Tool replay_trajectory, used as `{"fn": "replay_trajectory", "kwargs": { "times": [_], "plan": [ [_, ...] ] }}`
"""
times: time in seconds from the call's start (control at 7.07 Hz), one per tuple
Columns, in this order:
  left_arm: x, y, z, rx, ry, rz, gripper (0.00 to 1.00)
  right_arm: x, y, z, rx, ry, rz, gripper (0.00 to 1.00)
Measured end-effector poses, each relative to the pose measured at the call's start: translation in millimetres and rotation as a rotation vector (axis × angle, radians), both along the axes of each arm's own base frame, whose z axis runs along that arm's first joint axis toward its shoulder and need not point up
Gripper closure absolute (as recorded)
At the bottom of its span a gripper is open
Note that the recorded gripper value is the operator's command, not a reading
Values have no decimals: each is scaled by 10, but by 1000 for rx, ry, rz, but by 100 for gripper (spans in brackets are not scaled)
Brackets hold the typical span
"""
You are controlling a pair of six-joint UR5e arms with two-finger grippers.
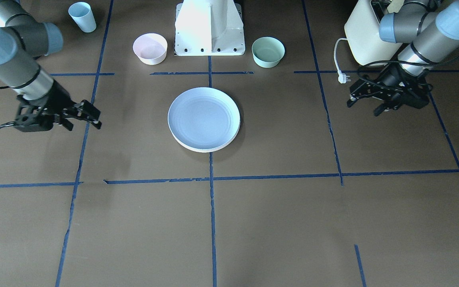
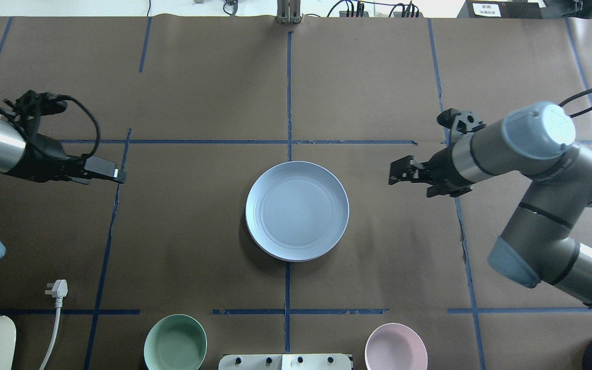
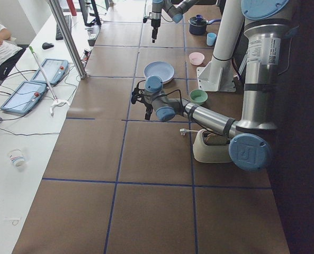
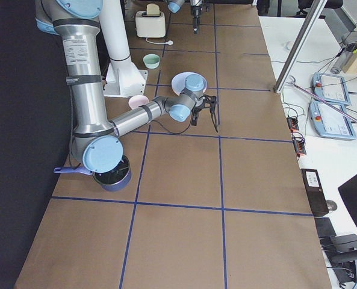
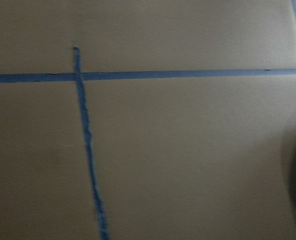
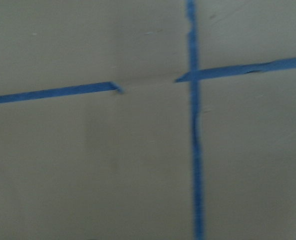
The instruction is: Stack three plates with pink and blue
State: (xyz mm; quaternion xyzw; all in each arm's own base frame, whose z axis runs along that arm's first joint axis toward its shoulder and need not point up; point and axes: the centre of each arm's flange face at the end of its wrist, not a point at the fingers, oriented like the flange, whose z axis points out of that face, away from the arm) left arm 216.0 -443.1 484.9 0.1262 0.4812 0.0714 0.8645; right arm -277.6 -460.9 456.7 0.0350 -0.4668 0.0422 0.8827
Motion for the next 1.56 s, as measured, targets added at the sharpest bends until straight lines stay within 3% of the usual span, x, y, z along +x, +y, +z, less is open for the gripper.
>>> {"fn": "replay_trajectory", "kwargs": {
  "times": [0.28,0.57,0.85,1.13,1.56],
  "plan": [
    [-877,-60,704,107,-161,53,0,1224,-81,763,105,89,-96,0],
    [-1797,-89,1124,137,-275,130,0,2311,-40,1257,175,171,-174,0],
    [-2432,18,1354,47,-264,159,0,3003,67,1480,201,202,-228,0],
    [-2616,120,1379,-95,-236,163,0,3152,171,1645,187,210,-252,0],
    [-2663,200,1442,-173,-228,162,0,3180,264,1746,167,212,-257,0]
  ]
}}
